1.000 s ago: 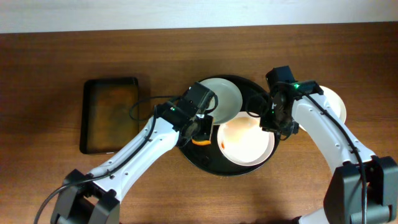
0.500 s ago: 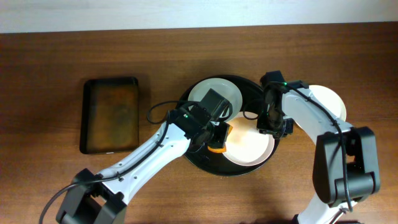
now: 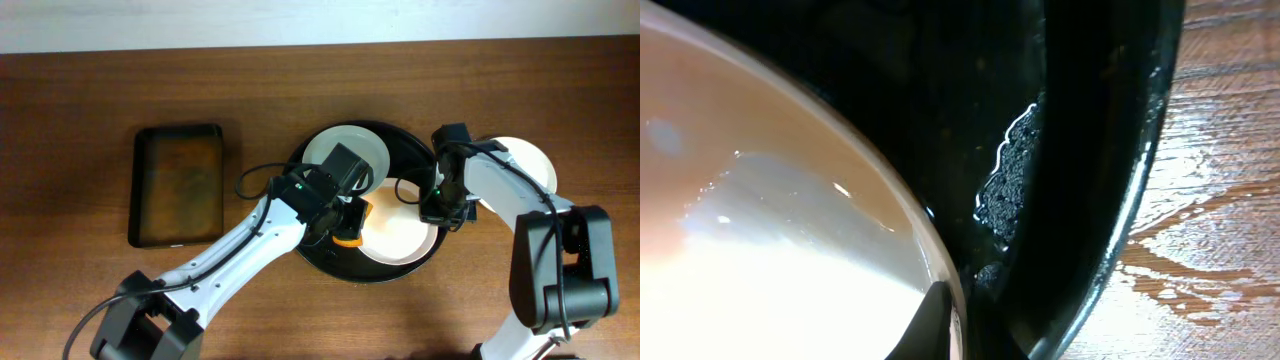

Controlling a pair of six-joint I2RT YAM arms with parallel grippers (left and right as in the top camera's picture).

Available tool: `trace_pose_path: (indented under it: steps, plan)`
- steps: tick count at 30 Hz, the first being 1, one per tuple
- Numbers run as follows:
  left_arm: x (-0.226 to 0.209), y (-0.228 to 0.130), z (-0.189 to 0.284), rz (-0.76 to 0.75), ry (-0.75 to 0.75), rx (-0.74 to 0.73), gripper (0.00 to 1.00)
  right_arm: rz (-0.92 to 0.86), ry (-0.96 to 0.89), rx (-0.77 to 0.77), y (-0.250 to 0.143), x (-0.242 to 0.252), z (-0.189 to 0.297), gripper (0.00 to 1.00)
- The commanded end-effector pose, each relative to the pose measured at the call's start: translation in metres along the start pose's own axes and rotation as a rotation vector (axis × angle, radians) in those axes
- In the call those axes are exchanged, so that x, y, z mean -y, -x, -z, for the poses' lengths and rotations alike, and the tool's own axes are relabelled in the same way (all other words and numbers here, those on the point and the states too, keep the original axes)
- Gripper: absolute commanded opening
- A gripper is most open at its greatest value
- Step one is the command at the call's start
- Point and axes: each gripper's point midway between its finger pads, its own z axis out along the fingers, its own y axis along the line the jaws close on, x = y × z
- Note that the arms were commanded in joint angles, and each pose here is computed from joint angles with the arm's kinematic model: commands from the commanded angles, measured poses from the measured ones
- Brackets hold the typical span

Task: Clean dirty plates on tray and stack at the side
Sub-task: 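Continue wiping the plate's sauce with the sponge in the left gripper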

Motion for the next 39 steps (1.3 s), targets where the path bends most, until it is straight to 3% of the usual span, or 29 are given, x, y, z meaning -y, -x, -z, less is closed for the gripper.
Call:
trace_pose_path:
  steps: [1, 6, 10, 15, 22, 28, 39]
  plan:
    - [0.000, -0.003, -0.003, 0.011, -0.001, -0.014, 0.00, -0.009, -0.003, -0.056, -0.006, -0.003, -0.006, 0.04]
    - [-0.001, -0.002, -0.003, 0.011, 0.005, -0.011, 0.00, -0.170, -0.125, -0.120, -0.032, 0.017, 0.036, 0.04]
    - [-0.001, -0.003, -0.004, 0.011, 0.005, -0.012, 0.00, -0.185, -0.169, -0.197, -0.053, 0.024, 0.042, 0.04]
    - [0.011, -0.009, -0.022, 0.104, -0.063, -0.070, 0.00, -0.184, -0.170, -0.199, -0.053, 0.024, 0.042, 0.04]
    - [0.057, -0.021, -0.059, 0.009, -0.158, -0.093, 0.00, -0.184, -0.168, -0.196, -0.053, 0.024, 0.041, 0.04]
    - [0.057, -0.023, -0.078, 0.003, -0.151, -0.102, 0.00, -0.184, -0.168, -0.196, -0.053, 0.024, 0.041, 0.04]
    - [-0.006, -0.002, -0.101, 0.002, 0.183, 0.030, 0.00, -0.184, -0.169, -0.197, -0.053, 0.024, 0.042, 0.04]
